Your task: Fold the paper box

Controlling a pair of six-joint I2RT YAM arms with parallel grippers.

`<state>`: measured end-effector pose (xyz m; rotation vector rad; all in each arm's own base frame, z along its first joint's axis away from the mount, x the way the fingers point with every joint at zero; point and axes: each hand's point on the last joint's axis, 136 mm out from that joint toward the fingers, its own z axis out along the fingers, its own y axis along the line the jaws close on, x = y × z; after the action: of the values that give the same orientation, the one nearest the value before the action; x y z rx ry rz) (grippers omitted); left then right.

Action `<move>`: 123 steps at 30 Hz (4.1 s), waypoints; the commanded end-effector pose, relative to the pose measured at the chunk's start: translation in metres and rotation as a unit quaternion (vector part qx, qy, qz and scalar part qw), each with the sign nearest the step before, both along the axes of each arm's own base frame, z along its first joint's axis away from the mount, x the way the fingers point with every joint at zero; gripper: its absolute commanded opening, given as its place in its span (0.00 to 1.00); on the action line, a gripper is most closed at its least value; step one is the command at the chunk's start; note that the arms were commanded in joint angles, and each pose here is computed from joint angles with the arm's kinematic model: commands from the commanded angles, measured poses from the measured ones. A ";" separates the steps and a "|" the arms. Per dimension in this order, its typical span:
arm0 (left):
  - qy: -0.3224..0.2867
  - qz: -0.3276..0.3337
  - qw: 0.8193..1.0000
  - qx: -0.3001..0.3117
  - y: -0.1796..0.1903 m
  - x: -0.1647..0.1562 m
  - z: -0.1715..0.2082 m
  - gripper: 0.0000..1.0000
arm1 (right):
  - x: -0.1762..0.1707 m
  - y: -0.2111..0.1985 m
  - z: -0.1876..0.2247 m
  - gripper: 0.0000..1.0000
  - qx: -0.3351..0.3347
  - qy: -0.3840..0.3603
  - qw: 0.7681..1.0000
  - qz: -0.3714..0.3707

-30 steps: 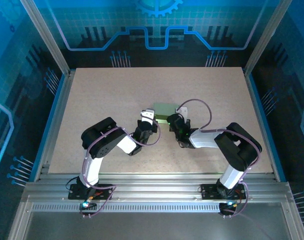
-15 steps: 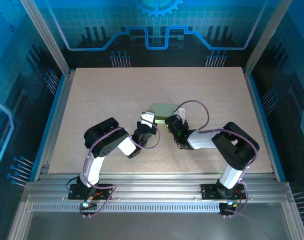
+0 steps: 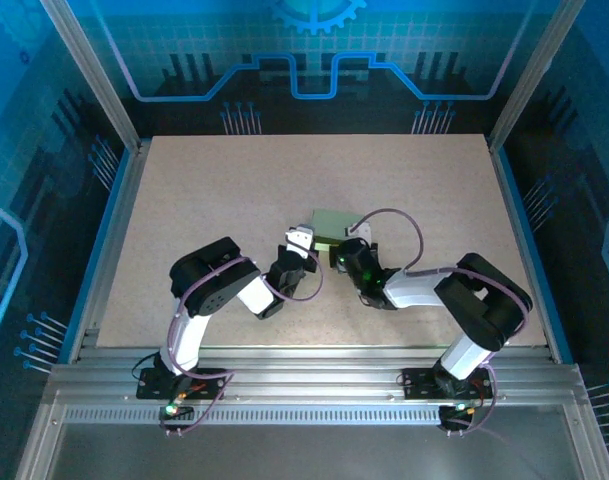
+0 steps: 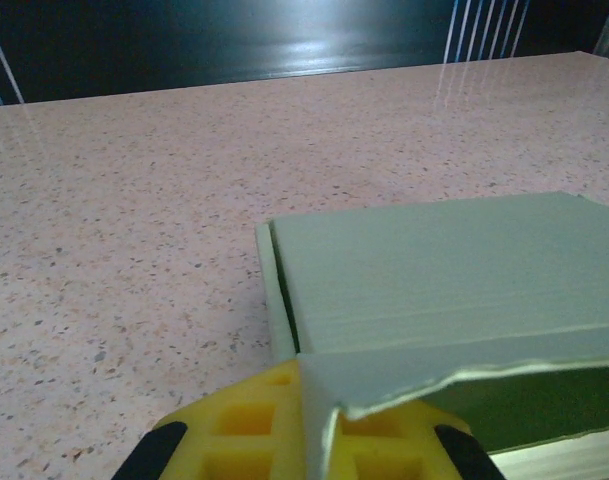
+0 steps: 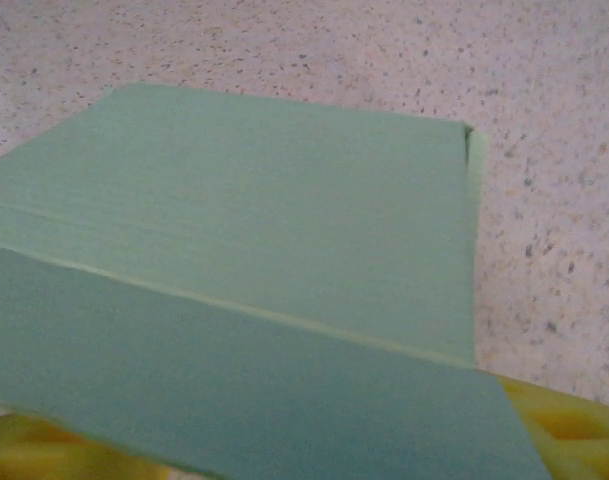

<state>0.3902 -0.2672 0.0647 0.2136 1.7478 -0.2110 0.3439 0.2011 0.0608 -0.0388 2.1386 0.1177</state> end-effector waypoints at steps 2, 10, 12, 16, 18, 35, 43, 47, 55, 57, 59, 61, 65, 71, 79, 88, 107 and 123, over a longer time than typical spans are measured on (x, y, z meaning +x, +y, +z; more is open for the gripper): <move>-0.002 -0.024 1.000 0.004 -0.013 -0.004 -0.005 0.00 | -0.018 0.008 0.001 0.83 0.016 0.010 0.999 0.034; 0.004 -0.024 1.000 0.006 -0.015 -0.002 -0.011 0.00 | -0.047 -0.007 0.014 0.92 0.020 0.009 0.998 0.051; 0.005 -0.025 1.000 0.006 -0.015 -0.002 -0.011 0.00 | -0.055 -0.011 0.021 0.93 0.018 0.005 0.998 0.060; 0.005 -0.024 1.000 0.008 -0.014 -0.001 -0.013 0.00 | -0.068 -0.019 0.042 0.94 0.006 -0.010 0.996 0.086; 0.005 -0.023 1.000 0.007 -0.014 -0.001 -0.013 0.00 | -0.072 -0.020 0.061 0.94 0.007 -0.025 0.995 0.101; 0.004 -0.018 1.000 0.012 -0.009 -0.003 -0.016 0.00 | 0.021 -0.039 0.111 0.94 0.053 0.082 0.995 0.030; 0.004 -0.018 1.000 0.012 -0.009 -0.003 -0.018 0.00 | 0.039 -0.024 0.038 0.98 0.115 0.264 0.957 -0.019; 0.004 -0.020 1.000 0.013 -0.008 -0.005 -0.018 0.05 | 0.039 -0.015 0.022 0.98 0.131 0.293 0.947 -0.011; 0.002 -0.023 1.000 0.002 -0.006 -0.009 -0.015 0.18 | 0.039 -0.016 -0.002 0.96 0.136 0.313 0.939 -0.025; 0.003 -0.024 1.000 0.001 -0.006 -0.010 -0.014 0.20 | 0.039 -0.017 -0.005 0.95 0.136 0.314 0.939 -0.030; 0.003 -0.031 1.000 0.002 -0.007 -0.012 -0.013 0.20 | 0.040 -0.017 -0.006 0.95 0.136 0.314 0.939 -0.033; 0.007 -0.038 0.999 0.002 -0.008 -0.014 -0.013 0.24 | 0.041 -0.018 -0.006 0.95 0.138 0.313 0.939 -0.035; 0.015 -0.055 0.998 -0.001 -0.008 -0.021 -0.011 0.39 | 0.042 -0.020 -0.006 0.95 0.143 0.315 0.937 -0.039; 0.033 -0.087 0.995 -0.019 -0.010 -0.032 -0.011 0.55 | 0.044 -0.021 -0.006 0.94 0.145 0.314 0.937 -0.042; 0.049 -0.134 0.988 -0.057 -0.018 -0.037 -0.004 0.73 | 0.045 -0.023 -0.010 0.94 0.140 0.317 0.937 -0.049; 0.080 -0.209 0.972 -0.065 -0.018 -0.068 -0.006 0.99 | 0.048 -0.021 -0.011 0.94 0.140 0.320 0.936 -0.050; 0.232 -0.024 0.955 -0.184 0.049 -0.026 0.045 0.99 | 0.051 -0.031 -0.036 0.79 0.108 0.331 0.936 -0.043; 0.493 0.031 0.847 -0.198 0.028 0.020 -0.003 0.57 | 0.056 -0.025 -0.027 0.68 0.187 0.333 0.924 -0.023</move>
<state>0.4307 -0.2400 0.0794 -0.2902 2.5108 -0.7162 0.4056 0.1774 0.0461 0.2851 2.7147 0.5336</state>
